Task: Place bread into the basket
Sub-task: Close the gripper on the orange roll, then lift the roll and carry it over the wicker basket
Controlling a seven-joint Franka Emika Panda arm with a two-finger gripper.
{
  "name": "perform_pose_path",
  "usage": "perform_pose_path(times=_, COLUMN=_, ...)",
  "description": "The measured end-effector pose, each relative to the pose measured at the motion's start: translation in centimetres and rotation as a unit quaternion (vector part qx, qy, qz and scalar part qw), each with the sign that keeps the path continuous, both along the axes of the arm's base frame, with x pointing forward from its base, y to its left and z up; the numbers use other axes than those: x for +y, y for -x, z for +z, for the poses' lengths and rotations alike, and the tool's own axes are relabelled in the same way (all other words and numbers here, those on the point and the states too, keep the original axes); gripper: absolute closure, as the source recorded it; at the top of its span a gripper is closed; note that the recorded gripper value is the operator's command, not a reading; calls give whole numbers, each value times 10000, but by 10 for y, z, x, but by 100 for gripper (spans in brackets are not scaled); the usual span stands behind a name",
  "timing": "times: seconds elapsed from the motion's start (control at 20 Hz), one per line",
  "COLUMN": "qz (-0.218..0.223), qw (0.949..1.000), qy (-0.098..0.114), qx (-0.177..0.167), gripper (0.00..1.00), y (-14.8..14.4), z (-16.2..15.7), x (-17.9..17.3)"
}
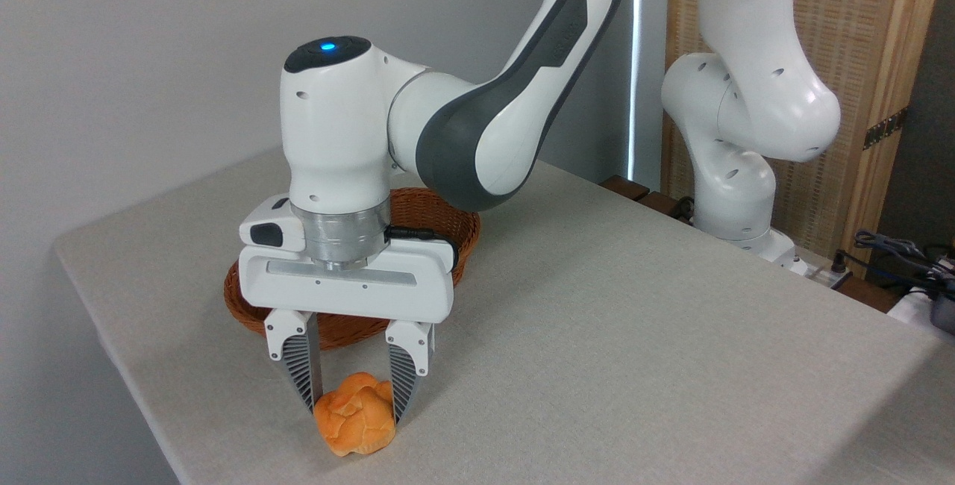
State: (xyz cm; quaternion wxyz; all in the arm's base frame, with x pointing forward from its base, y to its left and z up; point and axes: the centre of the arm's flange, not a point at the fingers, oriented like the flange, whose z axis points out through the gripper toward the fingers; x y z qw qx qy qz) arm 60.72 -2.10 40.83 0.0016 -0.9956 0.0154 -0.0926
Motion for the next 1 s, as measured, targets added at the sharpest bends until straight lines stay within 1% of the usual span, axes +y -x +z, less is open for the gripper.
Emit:
perform_pose_path(times=0.15, qz=-22, qw=10000, qy=-14, qx=13, gripper=53, y=1, z=-2, x=-1)
perform_pose_path(times=1.0, qz=-73, qw=10000, qy=-27, qx=-5, gripper=53, y=1, z=1, x=-1)
